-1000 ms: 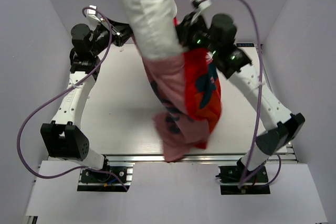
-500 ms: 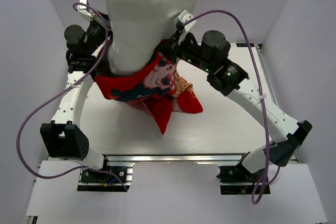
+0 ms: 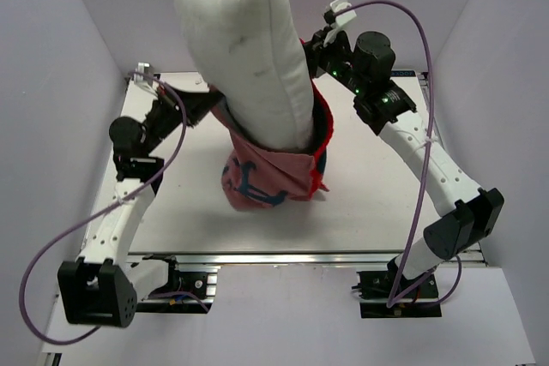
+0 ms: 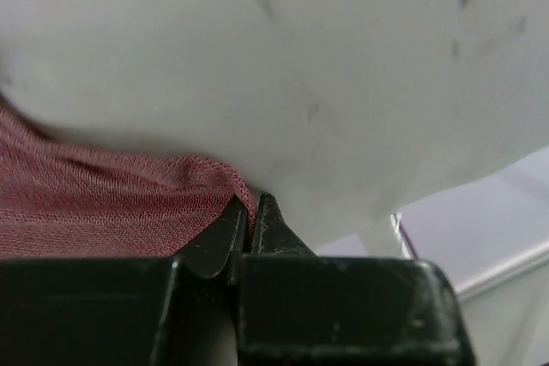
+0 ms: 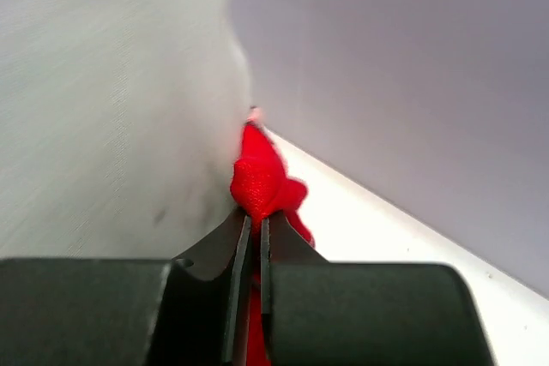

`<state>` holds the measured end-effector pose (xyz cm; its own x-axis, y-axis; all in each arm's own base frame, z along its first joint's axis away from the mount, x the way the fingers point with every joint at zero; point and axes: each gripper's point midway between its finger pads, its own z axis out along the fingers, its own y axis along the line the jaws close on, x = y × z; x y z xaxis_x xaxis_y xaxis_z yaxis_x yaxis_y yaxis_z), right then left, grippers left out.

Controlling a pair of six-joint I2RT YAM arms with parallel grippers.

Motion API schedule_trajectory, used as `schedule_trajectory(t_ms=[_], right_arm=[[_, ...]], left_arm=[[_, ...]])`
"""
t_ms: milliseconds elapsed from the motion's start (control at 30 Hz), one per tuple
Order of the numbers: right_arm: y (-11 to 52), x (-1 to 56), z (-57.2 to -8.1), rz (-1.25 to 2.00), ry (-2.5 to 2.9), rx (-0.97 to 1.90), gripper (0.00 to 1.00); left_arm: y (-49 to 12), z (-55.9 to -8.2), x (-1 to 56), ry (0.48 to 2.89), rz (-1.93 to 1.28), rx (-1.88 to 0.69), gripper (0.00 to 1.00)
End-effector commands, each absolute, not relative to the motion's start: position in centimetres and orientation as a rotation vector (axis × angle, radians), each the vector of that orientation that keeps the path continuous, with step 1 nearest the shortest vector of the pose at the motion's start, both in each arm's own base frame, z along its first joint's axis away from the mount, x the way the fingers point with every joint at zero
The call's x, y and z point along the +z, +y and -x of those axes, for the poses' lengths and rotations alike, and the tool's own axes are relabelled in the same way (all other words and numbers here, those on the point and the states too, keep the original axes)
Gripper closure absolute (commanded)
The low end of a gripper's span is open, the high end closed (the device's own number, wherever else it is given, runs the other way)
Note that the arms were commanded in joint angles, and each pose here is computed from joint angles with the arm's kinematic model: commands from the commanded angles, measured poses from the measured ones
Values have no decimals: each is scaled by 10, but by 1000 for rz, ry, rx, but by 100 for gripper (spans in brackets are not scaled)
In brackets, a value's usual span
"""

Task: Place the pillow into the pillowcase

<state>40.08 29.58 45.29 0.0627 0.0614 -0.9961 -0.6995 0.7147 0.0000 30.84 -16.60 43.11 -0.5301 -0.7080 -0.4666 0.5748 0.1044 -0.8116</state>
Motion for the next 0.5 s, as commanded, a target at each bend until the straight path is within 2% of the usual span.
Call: schedule_trajectory(t_ms=[0, 133, 233, 367, 433, 467], right_arm=[[279, 539, -357, 548, 1119, 705, 100], [289, 499, -332, 642, 1152, 809, 100], [285, 488, -316, 664, 1158, 835, 100], [273, 444, -305, 694, 1282, 817, 100], [258, 413, -299, 698, 1347, 800, 100], [253, 386, -298, 698, 1414, 796, 100]], left_arm=[[-166, -279, 434, 1326, 46, -1595, 100], [-163, -281, 406, 1401, 119, -1553, 100], [-161, -284, 404, 1413, 155, -1533, 100], [-161, -283, 395, 1472, 204, -1532, 100], [-158, -278, 374, 1558, 300, -1512, 100], [-154, -280, 344, 1642, 419, -1486, 100]])
